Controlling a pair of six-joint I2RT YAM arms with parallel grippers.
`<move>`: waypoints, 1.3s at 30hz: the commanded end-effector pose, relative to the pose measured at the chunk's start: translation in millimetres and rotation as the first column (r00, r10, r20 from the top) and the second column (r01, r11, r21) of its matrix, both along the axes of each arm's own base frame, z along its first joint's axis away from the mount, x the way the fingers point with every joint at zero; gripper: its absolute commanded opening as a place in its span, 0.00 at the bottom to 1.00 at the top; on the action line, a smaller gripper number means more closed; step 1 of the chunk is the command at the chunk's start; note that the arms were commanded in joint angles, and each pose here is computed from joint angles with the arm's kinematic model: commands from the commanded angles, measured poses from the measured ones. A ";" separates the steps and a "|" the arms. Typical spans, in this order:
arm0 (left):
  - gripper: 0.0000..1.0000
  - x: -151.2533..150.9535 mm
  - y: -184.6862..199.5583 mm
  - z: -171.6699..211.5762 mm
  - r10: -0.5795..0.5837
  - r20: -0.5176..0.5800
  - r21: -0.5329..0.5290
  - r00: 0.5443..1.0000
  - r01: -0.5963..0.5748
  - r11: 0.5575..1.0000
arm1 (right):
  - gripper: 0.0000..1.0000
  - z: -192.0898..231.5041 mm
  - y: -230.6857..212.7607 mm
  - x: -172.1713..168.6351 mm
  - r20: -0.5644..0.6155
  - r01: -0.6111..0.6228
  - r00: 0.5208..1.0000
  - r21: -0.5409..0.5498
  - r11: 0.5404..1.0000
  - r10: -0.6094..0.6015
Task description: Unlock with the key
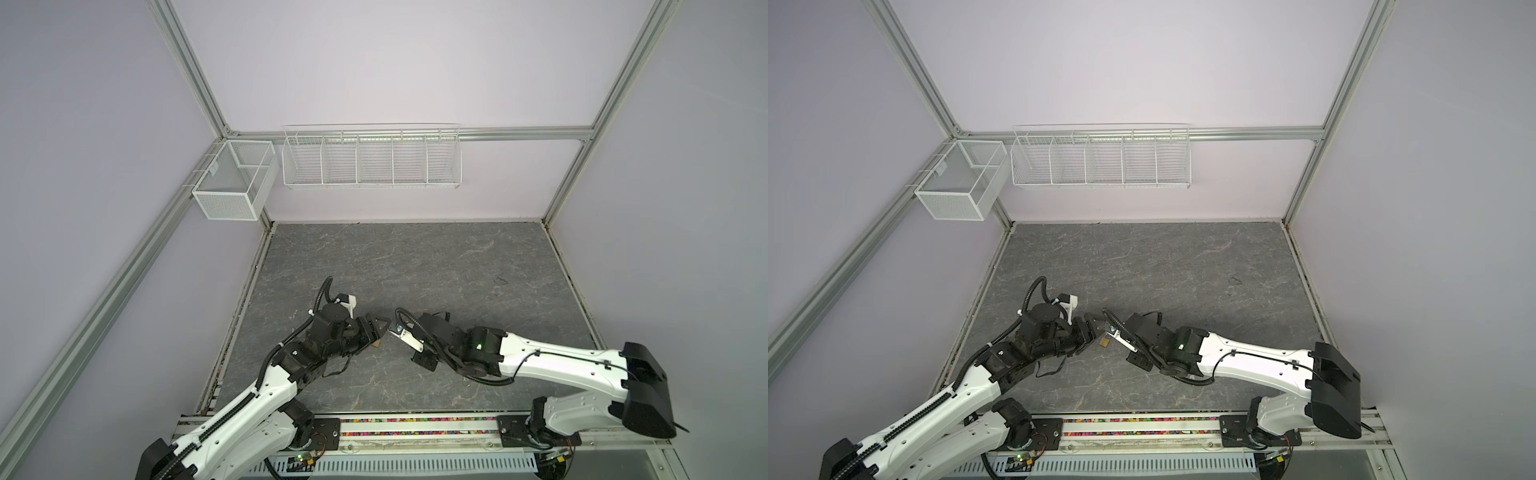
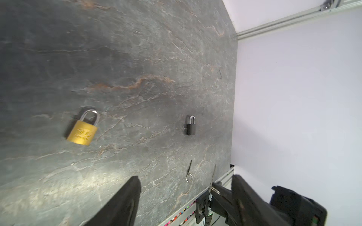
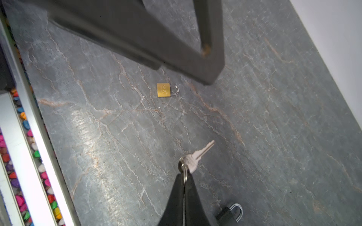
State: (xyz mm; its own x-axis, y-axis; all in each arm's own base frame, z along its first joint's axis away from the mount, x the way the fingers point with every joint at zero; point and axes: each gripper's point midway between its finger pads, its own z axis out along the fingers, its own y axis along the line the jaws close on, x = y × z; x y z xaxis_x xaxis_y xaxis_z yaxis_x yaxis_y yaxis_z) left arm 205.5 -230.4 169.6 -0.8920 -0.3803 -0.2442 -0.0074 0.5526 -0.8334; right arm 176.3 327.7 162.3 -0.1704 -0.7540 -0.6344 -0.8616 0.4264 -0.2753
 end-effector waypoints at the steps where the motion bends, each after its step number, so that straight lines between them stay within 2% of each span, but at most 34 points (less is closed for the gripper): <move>1: 0.69 3.6 -28.6 45.8 -0.108 0.120 -0.117 0.987 0.122 0.986 | 0.06 15.6 -4.1 2.0 0.070 -0.027 0.997 0.015 1.000 0.026; 8: 0.59 4.8 -46.1 60.6 -0.189 0.158 -0.092 0.969 0.205 0.975 | 0.06 31.4 -5.6 -0.9 0.091 -0.057 0.994 0.036 0.998 0.053; 11: 0.48 6.2 -46.6 53.9 -0.201 0.142 -0.049 0.969 0.209 0.977 | 0.07 33.3 -6.3 -0.3 0.096 -0.058 0.994 0.027 0.998 0.055; 19: 0.36 7.8 -55.2 49.1 -0.250 0.132 -0.006 0.959 0.253 0.967 | 0.06 45.6 -3.0 2.2 0.119 -0.059 0.992 0.053 0.997 0.052; 21: 0.29 7.4 -57.1 49.2 -0.256 0.133 -0.009 0.957 0.260 0.966 | 0.07 46.7 -1.2 2.7 0.122 -0.062 0.991 0.055 0.997 0.055; 39: 0.08 0.6 -59.1 48.6 -0.285 0.151 -0.011 0.947 0.290 0.957 | 0.07 42.6 4.3 6.2 0.126 -0.065 0.990 0.028 0.997 0.061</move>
